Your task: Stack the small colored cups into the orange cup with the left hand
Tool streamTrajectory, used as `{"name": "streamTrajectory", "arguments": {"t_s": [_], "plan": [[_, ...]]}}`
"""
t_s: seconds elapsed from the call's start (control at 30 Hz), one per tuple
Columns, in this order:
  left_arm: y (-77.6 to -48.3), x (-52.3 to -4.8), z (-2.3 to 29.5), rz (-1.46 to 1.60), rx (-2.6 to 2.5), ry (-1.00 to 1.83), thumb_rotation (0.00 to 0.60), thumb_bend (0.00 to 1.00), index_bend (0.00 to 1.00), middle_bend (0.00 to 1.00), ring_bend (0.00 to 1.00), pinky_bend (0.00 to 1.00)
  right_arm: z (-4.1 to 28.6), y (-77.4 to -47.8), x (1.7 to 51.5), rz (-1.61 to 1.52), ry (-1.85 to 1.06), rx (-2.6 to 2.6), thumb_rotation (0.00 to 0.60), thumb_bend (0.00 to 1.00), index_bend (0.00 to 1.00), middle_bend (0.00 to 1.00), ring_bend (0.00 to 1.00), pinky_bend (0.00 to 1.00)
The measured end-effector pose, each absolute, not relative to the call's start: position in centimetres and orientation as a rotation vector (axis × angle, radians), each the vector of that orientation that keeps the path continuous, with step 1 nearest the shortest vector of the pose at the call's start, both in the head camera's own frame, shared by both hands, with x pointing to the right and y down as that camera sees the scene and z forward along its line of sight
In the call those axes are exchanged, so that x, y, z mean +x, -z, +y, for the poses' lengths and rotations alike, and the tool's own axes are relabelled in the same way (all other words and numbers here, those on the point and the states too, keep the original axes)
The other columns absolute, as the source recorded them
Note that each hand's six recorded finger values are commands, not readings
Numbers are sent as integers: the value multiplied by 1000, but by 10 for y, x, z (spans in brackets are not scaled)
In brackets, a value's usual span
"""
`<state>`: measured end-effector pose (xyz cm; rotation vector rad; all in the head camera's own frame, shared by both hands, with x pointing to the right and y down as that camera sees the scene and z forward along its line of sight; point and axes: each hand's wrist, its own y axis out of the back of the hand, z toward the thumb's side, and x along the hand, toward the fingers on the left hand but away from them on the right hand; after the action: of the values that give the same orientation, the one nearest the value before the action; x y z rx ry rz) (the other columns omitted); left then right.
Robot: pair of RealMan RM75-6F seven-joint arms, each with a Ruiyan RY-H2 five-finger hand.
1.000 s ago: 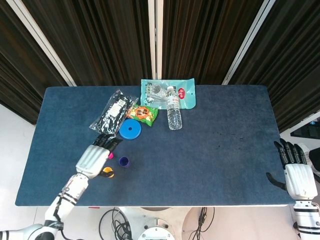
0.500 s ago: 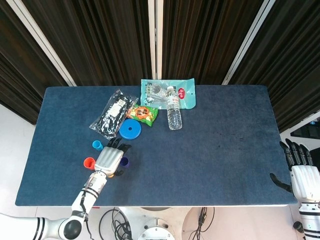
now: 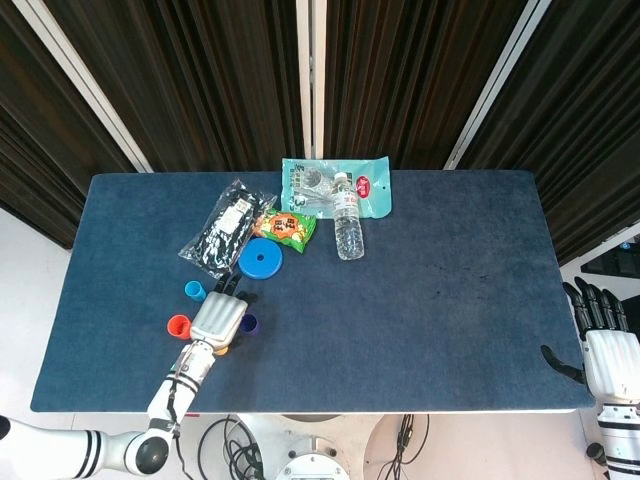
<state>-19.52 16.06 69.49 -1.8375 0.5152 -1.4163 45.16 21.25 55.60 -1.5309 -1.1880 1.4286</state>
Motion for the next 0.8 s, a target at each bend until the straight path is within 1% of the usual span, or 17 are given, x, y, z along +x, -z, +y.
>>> {"name": "streamTrajectory", "arguments": {"t_s": [0.2,0.53,0.63,0.8], "plan": [[-700,-196,162,517,-1847,1420,600,215,373,383,3,7,213,-560,453,-1182,-1447,-1541,600,142,0,0,0,0],[-706,-196,163,537,-1864,1434,600,258,450,460,49,2,214,-563,455,-1177,-1469,-1547,600,145,0,0,0,0],[-706,-195,163,551,-1875,1427,600,274,470,483,62,0,214,-563,456,-1178,-1470,-1547,600,145,0,0,0,0],[-697,-193,160,594,-1879,1402,600,283,475,503,81,0,213,-562,456,-1178,-1462,-1546,600,144,0,0,0,0]]}}
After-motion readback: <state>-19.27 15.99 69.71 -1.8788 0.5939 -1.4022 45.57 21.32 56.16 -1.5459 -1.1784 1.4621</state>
